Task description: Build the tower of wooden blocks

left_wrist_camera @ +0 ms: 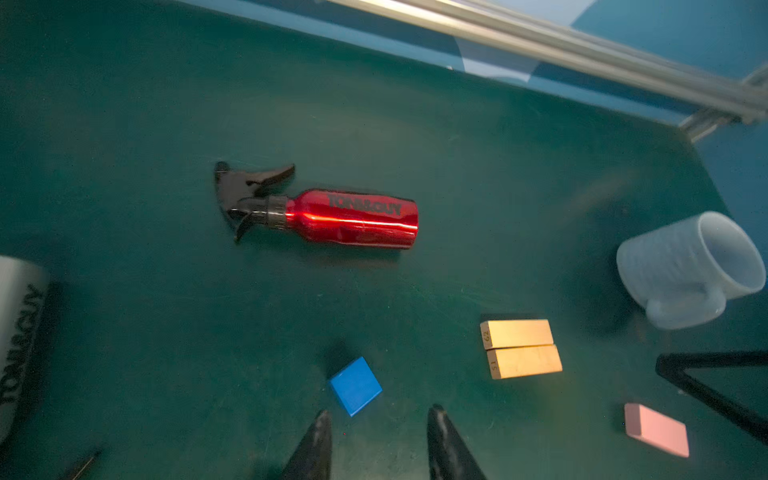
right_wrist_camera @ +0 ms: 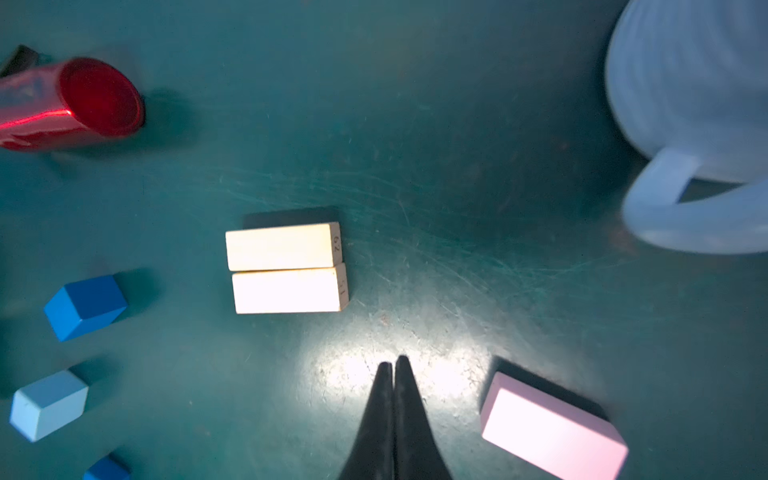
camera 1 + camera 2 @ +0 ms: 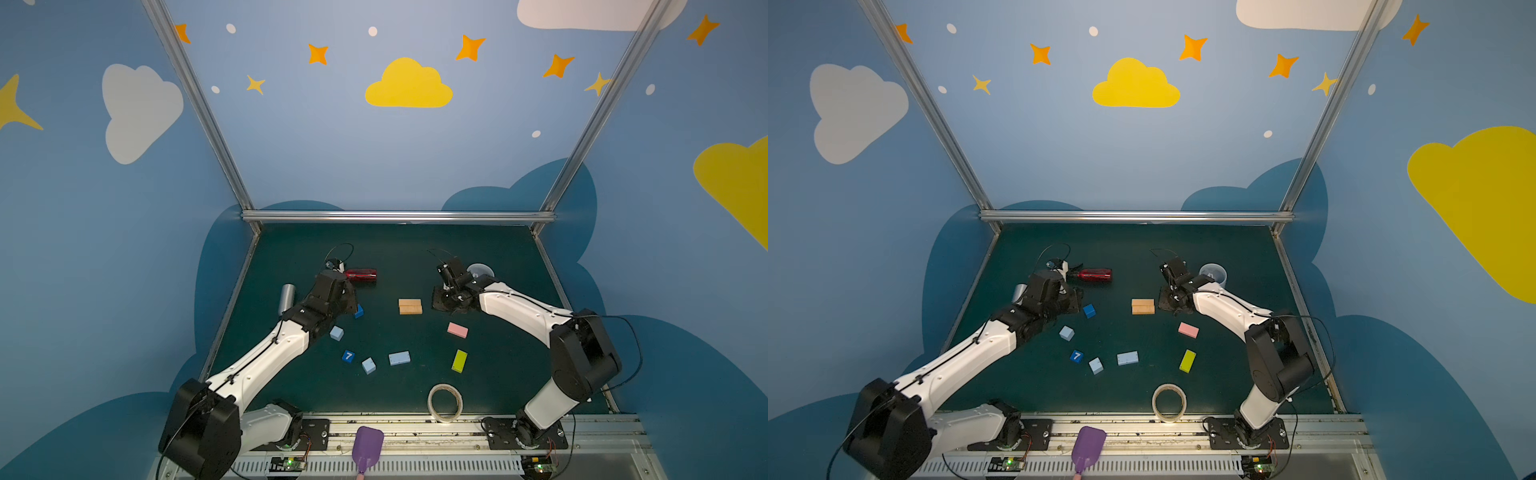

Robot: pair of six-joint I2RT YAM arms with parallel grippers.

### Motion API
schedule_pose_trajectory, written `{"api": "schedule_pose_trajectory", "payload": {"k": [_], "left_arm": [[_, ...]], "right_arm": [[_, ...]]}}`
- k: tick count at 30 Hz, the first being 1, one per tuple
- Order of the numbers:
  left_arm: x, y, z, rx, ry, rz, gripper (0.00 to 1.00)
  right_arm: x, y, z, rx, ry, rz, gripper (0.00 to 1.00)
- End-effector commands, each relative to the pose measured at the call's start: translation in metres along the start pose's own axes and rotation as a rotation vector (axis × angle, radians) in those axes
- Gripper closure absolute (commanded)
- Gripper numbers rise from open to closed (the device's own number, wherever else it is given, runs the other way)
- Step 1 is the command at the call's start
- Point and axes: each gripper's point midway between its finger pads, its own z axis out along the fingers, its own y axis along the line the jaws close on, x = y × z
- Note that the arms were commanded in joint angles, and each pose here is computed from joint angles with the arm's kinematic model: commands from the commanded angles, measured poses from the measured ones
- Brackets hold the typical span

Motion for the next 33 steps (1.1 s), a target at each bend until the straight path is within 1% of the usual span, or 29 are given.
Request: {"api": "schedule_pose_trajectory", "payload": {"k": [1,2,3,8,13,17,21,23,26,33], "left_arm": [[0.002,-0.023,0.008,0.078,0.097,-0.060,0.87],[0.005,-0.026,0.013,0.082,0.130,-0.082,0.93],[0.008,-0.029,0.017,0.092,0.159,-0.097,0.96],[0.025,-0.039,0.040,0.118,0.267,-0.179,0.96],[0.055,-0.045,0.056,0.148,0.373,-0.235,0.96],[0.067,-0.056,0.066,0.155,0.415,-0.220,0.96],[0.082,-0.059,0.076,0.126,0.466,-0.197,0.96],[0.088,-0.057,0.082,0.103,0.477,-0.204,0.96],[0.093,-0.059,0.090,0.105,0.490,-0.212,0.96],[0.100,-0.061,0.106,0.087,0.510,-0.219,0.96]], "right_arm": [[-0.004,0.010,0.017,-0.096,0.010,0.022,1.00],[-0.004,0.009,0.021,-0.103,0.017,0.029,1.00],[-0.004,0.009,0.024,-0.109,0.025,0.032,1.00],[0.000,0.008,0.041,-0.121,0.057,0.036,1.00],[0.005,0.001,0.054,-0.122,0.077,0.048,1.00],[0.007,-0.002,0.062,-0.138,0.091,0.068,1.00],[0.009,0.001,0.067,-0.161,0.102,0.076,1.00],[0.010,0.002,0.070,-0.170,0.107,0.083,1.00],[0.014,0.005,0.072,-0.192,0.120,0.092,1.00],[0.019,0.005,0.077,-0.190,0.139,0.107,1.00]]}}
